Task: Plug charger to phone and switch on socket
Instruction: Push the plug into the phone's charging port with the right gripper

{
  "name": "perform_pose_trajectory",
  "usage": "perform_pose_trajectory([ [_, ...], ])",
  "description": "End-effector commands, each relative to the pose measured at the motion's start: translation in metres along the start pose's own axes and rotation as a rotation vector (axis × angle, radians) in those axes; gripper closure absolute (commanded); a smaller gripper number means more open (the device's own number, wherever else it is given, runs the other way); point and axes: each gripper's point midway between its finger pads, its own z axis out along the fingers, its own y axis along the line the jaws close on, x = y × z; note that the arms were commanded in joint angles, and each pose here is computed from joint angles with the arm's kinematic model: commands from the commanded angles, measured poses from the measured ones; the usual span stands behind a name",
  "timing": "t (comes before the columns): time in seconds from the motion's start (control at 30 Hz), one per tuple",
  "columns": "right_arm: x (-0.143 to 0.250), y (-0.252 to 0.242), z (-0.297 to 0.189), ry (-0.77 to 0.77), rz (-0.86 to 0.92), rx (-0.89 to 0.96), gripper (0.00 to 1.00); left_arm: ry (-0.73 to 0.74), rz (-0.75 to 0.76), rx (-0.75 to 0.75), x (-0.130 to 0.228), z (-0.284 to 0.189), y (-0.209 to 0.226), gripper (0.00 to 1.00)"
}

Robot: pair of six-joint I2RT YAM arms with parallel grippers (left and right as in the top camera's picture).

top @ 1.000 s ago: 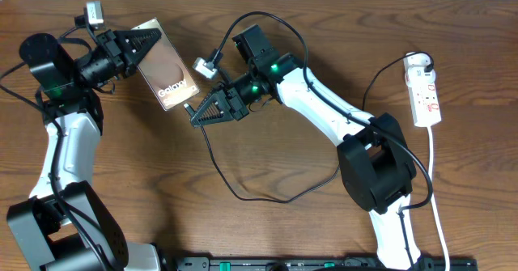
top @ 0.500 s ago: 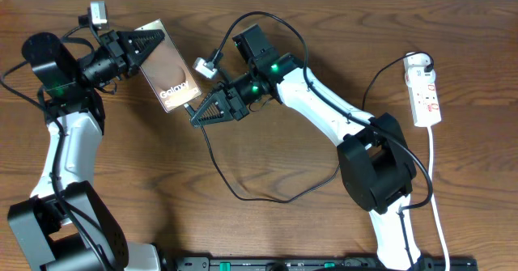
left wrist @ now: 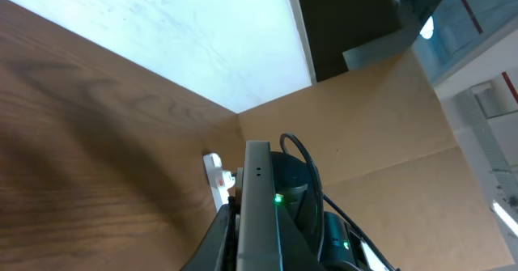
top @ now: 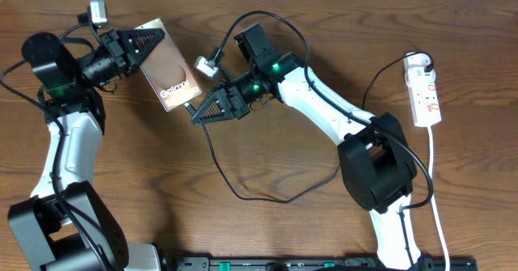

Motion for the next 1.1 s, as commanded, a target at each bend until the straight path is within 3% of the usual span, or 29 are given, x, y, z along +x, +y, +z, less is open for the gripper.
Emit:
perform_pose_trajectory([
  [0.0,-0.008,0.000,-0.007,-0.012,0.011,0.004,0.99,0.028,0.008,0.020,0.007,0.005,-0.009,0.92],
  [0.43,-0.014,-0.005,-0.006,-0.016,0.025,0.035,0.99,0.025,0.015,0.021,0.008,0.010,-0.010,0.93],
  [1.07,-0.021,-0.005,-0.006,-0.023,-0.001,0.043,0.99,0.154,0.061,0.083,0.030,0.008,-0.020,0.93],
])
